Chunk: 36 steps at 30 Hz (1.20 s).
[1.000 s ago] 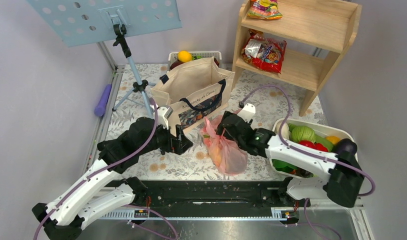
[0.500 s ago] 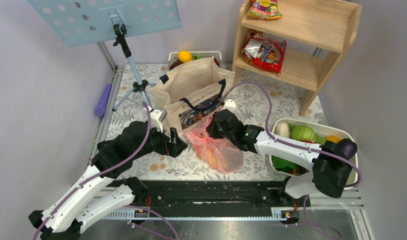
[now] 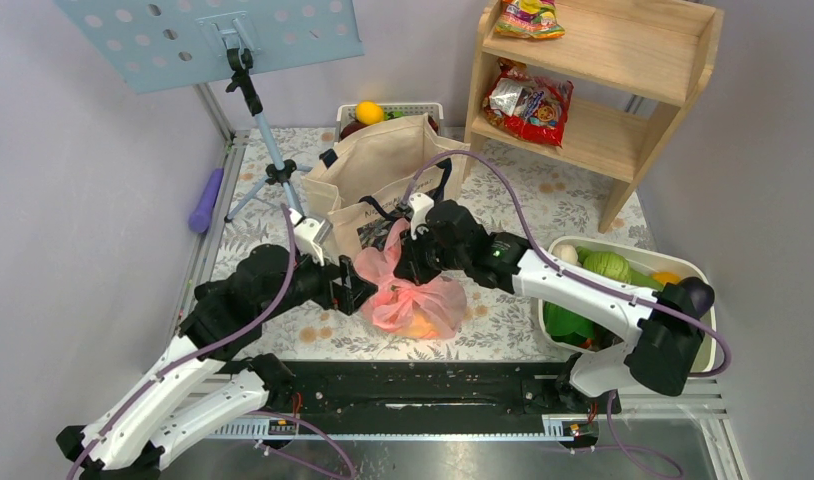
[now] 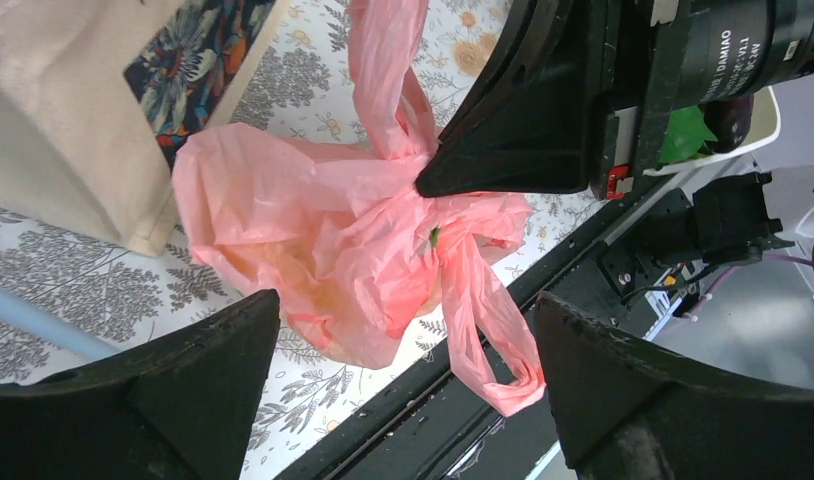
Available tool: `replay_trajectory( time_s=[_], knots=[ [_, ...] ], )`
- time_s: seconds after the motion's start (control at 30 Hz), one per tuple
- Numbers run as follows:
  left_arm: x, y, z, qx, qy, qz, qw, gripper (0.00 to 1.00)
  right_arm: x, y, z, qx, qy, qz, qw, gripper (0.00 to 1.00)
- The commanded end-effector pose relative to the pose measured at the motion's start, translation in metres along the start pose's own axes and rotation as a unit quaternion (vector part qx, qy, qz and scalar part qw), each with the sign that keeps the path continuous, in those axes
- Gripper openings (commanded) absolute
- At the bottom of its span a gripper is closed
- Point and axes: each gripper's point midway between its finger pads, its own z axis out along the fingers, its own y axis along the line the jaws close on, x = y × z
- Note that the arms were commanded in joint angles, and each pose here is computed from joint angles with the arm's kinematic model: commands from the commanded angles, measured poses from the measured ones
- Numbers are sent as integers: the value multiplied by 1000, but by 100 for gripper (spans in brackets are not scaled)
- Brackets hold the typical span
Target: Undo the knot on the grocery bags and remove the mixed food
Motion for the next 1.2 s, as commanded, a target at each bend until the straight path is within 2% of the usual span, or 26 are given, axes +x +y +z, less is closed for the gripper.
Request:
replay_trajectory(
  time_s=[0.0, 0.07, 0.1, 0.13, 0.23, 0.33, 0.43, 0.6, 0.7, 0.83, 0.9, 1.07, 1.17],
  knots=[
    [4, -9, 17, 39, -4, 12, 999, 97, 10, 6, 4, -32, 25, -42, 998, 0],
    [11, -7, 23, 42, 0, 10, 999, 97, 12, 3, 6, -26, 29, -40, 998, 2],
    [15, -5, 26, 43, 2, 9, 999, 97, 12, 2, 6, -24, 30, -38, 999, 9],
    [19, -4, 29, 42, 5, 9, 999, 96, 10, 2, 4, -21, 28, -36, 999, 27],
    [32, 6, 39, 33, 8, 16, 999, 97, 5, 6, -8, -24, 14, -32, 999, 53],
    [43, 24, 49, -3, 10, 9, 1000, 96, 4, 9, -24, -27, -7, -18, 999, 75],
    [40, 25, 54, -9, 10, 10, 1000, 96, 8, 9, -41, -29, -38, 5, 999, 86],
    [42, 32, 58, -35, 28, 7, 999, 95, 30, -9, -59, 4, -70, 63, 995, 88],
    [41, 30, 61, -28, 42, 29, 998, 84, 48, -16, -63, 8, -81, 88, 993, 83],
    [38, 16, 65, 8, 78, 64, 995, 82, 68, -22, -67, 5, -88, 115, 990, 78],
    [39, 14, 67, 16, 91, 81, 992, 80, 76, -24, -69, 10, -87, 115, 990, 78],
    [49, 23, 74, 10, 117, 117, 986, 63, 81, -26, -69, 20, -98, 102, 990, 80],
    [50, 20, 71, 27, 124, 137, 982, 63, 81, -25, -67, 27, -98, 92, 991, 80]
  ],
)
